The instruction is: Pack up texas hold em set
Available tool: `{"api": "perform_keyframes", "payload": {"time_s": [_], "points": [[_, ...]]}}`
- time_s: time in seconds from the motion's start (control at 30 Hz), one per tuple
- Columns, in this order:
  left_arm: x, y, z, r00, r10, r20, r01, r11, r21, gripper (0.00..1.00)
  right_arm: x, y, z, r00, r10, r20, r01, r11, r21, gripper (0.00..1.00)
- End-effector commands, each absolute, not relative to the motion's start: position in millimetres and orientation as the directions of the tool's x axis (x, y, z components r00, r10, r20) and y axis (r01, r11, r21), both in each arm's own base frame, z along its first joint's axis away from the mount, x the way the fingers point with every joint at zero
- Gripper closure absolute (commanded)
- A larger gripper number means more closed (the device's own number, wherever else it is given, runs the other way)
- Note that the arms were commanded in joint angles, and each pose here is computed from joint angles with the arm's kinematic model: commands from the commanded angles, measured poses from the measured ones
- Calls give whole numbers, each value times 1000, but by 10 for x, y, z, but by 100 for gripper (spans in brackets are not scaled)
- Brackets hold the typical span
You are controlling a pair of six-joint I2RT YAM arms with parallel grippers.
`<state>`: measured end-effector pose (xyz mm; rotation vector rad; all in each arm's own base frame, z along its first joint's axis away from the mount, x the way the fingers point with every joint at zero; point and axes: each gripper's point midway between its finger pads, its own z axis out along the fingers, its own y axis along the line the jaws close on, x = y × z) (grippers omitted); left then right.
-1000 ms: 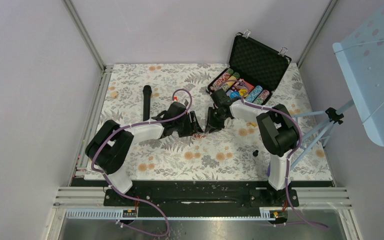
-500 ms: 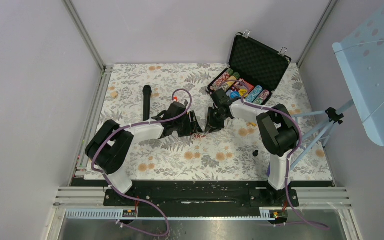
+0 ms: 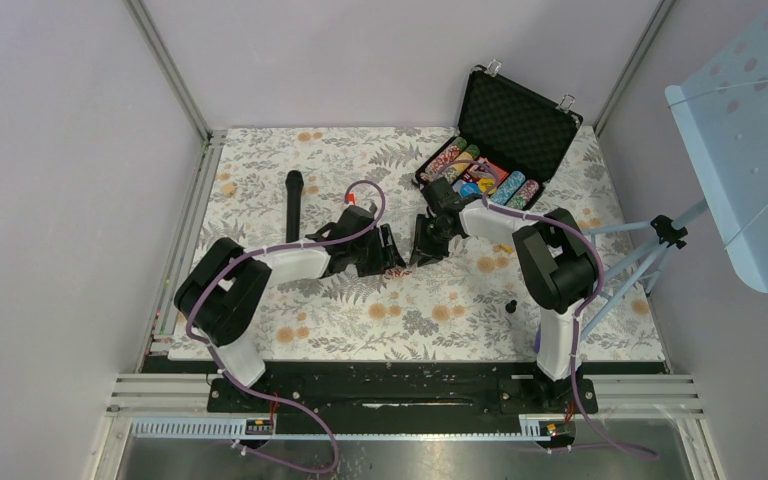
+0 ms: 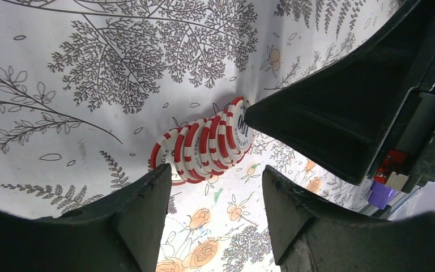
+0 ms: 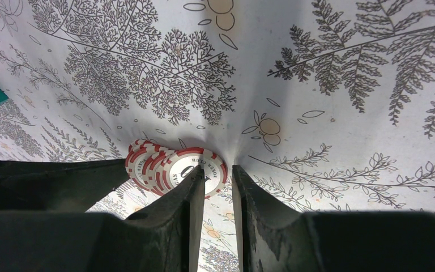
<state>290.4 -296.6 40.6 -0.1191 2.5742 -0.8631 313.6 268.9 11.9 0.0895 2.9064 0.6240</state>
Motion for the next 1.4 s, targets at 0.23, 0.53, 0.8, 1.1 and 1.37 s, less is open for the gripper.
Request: {"api": "perform_keyframes", "payload": {"time_s": [0.23,0.53,0.8,1.1,1.37], "points": [[2931,-3097,461,-901,-226,-372,65,776,-628,41,2963,2678,-44,-993,67,-92,27,925,380,69],[2938,-3180,441,-902,-235,-364,58,767,-640,41,2951,2688,-29,-994,70,-89,31,922,386,69],[2988,-3180,417,-891,-253,-377,42,781,-623,42,2943,2686,-22,-994,72,-86,33,921,388,69],[3017,-3227,367,-888,-264,-376,27,788,-615,46,2938,2698,-27,-994,77,-81,39,919,393,69],[3032,-3216,328,-882,-272,-384,15,800,-600,49,2924,2706,-37,-994,78,-76,41,916,400,69]]}}
